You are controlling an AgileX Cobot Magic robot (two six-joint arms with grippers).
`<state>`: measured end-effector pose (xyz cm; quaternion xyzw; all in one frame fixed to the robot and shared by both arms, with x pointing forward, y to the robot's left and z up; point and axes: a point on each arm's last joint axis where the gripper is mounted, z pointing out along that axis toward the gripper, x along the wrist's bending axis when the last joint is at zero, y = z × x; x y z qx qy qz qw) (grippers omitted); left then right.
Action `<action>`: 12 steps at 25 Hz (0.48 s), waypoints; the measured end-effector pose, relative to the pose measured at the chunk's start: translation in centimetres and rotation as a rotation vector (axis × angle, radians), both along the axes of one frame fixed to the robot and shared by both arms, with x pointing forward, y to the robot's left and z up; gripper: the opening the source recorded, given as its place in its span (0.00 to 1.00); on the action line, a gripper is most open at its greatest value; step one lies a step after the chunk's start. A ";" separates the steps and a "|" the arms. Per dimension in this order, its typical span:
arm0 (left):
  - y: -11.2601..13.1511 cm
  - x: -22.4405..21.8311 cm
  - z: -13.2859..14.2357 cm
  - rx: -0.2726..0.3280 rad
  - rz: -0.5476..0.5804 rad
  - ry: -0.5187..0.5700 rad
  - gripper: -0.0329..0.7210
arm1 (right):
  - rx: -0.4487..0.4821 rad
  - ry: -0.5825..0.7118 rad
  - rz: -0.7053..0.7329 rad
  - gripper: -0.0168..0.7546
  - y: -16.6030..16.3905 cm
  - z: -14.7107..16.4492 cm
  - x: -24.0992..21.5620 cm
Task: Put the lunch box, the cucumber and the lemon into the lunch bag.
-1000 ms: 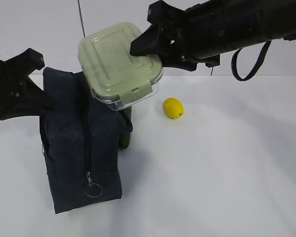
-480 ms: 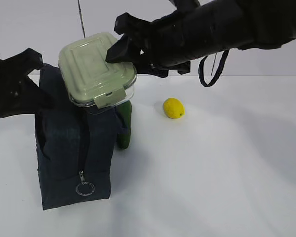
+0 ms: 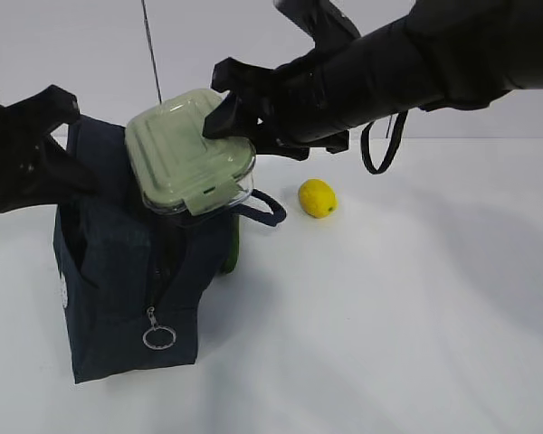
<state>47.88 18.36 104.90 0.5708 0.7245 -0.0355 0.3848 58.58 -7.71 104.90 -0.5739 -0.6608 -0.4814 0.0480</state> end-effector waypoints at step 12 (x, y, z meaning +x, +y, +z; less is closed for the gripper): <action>-1.5 -0.3 0.3 -0.021 -0.026 -0.047 0.09 | -0.057 0.008 0.080 0.52 3.0 -2.1 0.4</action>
